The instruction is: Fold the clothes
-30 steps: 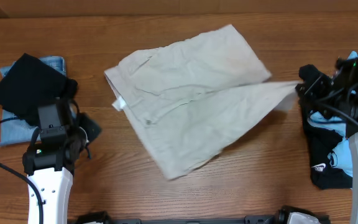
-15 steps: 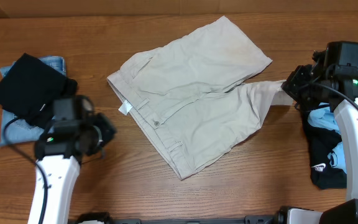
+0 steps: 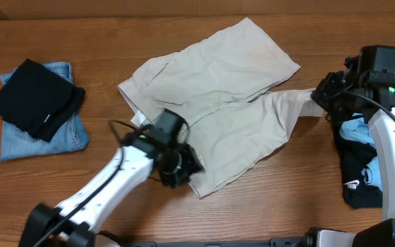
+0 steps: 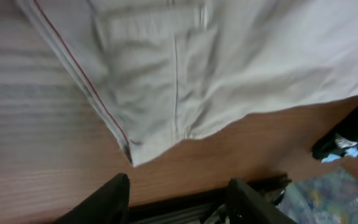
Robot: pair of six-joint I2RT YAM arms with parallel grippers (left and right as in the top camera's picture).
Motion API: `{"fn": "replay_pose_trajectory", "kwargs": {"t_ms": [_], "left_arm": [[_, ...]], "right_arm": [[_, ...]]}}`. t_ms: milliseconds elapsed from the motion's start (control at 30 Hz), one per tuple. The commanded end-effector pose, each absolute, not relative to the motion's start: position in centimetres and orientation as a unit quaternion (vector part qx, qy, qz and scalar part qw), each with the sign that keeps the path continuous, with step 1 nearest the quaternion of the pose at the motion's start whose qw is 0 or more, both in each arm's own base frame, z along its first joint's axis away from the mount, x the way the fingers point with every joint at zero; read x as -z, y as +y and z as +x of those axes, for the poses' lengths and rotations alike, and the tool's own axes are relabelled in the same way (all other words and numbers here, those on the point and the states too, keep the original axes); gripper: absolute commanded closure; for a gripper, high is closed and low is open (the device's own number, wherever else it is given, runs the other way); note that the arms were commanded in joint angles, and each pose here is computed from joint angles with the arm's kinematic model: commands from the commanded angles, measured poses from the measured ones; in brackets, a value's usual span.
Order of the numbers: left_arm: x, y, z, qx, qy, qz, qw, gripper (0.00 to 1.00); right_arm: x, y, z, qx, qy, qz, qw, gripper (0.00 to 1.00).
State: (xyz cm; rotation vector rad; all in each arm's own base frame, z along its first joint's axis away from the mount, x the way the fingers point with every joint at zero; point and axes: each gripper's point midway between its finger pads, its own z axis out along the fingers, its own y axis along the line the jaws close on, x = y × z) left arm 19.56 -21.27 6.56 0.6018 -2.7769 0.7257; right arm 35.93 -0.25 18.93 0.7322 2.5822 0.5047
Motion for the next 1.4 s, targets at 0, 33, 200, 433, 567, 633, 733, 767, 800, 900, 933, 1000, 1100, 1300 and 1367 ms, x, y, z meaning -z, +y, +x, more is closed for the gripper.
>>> {"fn": "replay_pose_trajectory", "kwargs": {"t_ms": [0, 33, 200, 433, 567, 633, 733, 767, 800, 900, 933, 1000, 1100, 1300, 1367], "left_arm": [[-6.7, -23.6, 18.0, -0.246, -0.928, 0.233, 0.153, 0.45], [-6.5, -24.0, 17.3, -0.239, -0.927, 0.237, 0.162, 0.44], [-6.0, -24.6, 16.0, -0.212, -0.93, 0.249, 0.165, 0.41], [-4.8, -23.0, 15.1, -0.171, -0.929, 0.28, 0.172, 0.35], [-3.9, -23.3, 14.9, -0.195, -0.924, 0.273, 0.182, 0.29], [-3.3, -23.4, 14.9, -0.213, -0.92, 0.274, 0.185, 0.3], [-2.9, -23.0, 14.9, -0.218, -0.914, 0.284, 0.192, 0.3], [-2.8, -22.9, 14.9, -0.218, -0.913, 0.287, 0.193, 0.3], [-2.8, -22.8, 14.9, -0.217, -0.912, 0.288, 0.193, 0.3], [-2.8, -22.9, 14.7, -0.215, -0.907, 0.301, 0.201, 0.28], [-2.9, -23.1, 14.5, -0.216, -0.904, 0.306, 0.207, 0.28], [-2.8, -23.6, 14.2, -0.22, -0.901, 0.309, 0.211, 0.29], [-2.2, -23.8, 13.7, -0.213, -0.896, 0.328, 0.212, 0.31], [-1.6, -23.8, 14.2, -0.212, -0.882, 0.367, 0.205, 0.28], [-1.3, -23.6, 14.6, -0.21, -0.881, 0.377, 0.193, 0.24]], "right_arm": [[-19.8, -0.4, 36.4, -0.177, 0.926, 0.253, 0.22, 0.96], [-19.8, -0.4, 36.4, -0.177, 0.926, 0.253, 0.22, 0.96], [-19.8, -0.4, 36.4, -0.176, 0.926, 0.253, 0.219, 0.96], [-19.8, -0.4, 36.2, -0.176, 0.926, 0.254, 0.216, 0.96], [-19.8, -0.4, 36.2, -0.176, 0.926, 0.254, 0.216, 0.96], [-19.8, -0.4, 36.2, -0.176, 0.926, 0.254, 0.216, 0.96], [-19.8, -0.4, 36.2, -0.176, 0.926, 0.254, 0.216, 0.96], [-19.8, -0.4, 36.2, -0.176, 0.926, 0.254, 0.216, 0.96], [-19.8, -0.4, 36.2, -0.176, 0.926, 0.254, 0.216, 0.96], [-19.8, -0.4, 36.2, -0.176, 0.926, 0.254, 0.216, 0.96], [-19.8, -0.4, 36.2, -0.176, 0.926, 0.253, 0.216, 0.96], [-19.8, -0.4, 36.2, -0.176, 0.926, 0.253, 0.216, 0.96], [-19.8, -0.4, 36.2, -0.176, 0.927, 0.252, 0.216, 0.96], [-19.7, -0.4, 36.2, -0.175, 0.927, 0.253, 0.215, 0.96], [-19.7, -0.4, 36.2, -0.175, 0.927, 0.253, 0.215, 0.96]]}}
